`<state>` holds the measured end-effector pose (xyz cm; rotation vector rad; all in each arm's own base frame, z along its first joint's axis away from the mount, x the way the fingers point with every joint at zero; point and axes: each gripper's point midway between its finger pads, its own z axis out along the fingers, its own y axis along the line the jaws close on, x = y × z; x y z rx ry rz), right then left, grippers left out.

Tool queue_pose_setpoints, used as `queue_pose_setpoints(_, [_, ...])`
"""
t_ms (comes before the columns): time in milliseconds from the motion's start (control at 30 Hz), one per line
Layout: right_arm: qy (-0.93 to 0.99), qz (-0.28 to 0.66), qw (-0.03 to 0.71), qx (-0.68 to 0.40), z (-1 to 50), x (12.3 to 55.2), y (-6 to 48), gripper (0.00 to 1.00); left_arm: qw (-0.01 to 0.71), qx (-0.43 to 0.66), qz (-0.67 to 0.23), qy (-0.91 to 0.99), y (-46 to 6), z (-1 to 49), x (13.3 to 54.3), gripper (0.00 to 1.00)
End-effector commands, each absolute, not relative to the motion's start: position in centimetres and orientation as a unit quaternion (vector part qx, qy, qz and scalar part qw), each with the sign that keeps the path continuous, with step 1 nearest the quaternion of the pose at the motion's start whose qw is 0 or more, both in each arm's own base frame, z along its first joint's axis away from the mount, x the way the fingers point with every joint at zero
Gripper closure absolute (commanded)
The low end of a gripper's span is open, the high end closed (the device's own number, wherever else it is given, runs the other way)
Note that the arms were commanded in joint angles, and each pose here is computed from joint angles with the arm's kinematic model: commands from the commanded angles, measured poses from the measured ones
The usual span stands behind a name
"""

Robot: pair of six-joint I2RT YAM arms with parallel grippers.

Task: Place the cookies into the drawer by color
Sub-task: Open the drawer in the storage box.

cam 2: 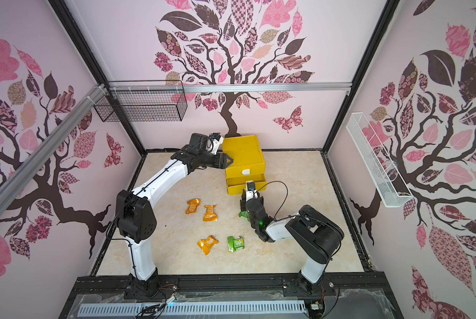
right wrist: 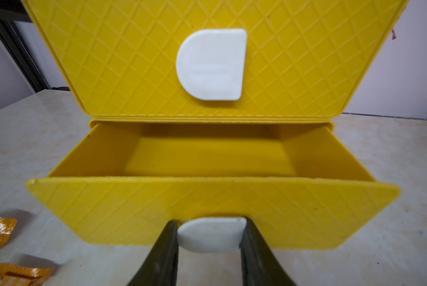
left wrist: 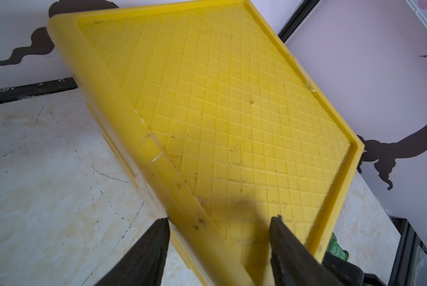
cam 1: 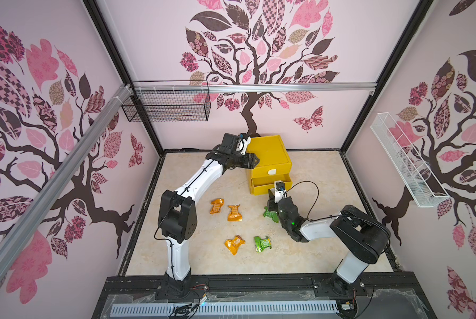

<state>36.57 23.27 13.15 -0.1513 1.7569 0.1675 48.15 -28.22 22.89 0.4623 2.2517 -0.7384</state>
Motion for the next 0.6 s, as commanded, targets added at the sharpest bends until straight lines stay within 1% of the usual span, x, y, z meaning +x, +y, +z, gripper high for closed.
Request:
queue_pose_setpoints(0, [0.761,0.092,0.64,-0.06,14.5,35.3,23.9,0.72,0.288,0.178,-0.267,0.902,-27.8,18.6,46.3,0.32])
queue_pose_setpoints(400, [0.777,0.095,0.619,-0.061,13.2,31.3,23.4,0.72,0.293,0.178,-0.268,0.9,-27.8,19.1,46.2,0.32])
queue_pose_setpoints(567, [0.783,0.091,0.612,-0.06,12.4,30.7,23.1,0.71,0.292,0.179,-0.269,0.9,-27.9,19.0,46.1,0.32])
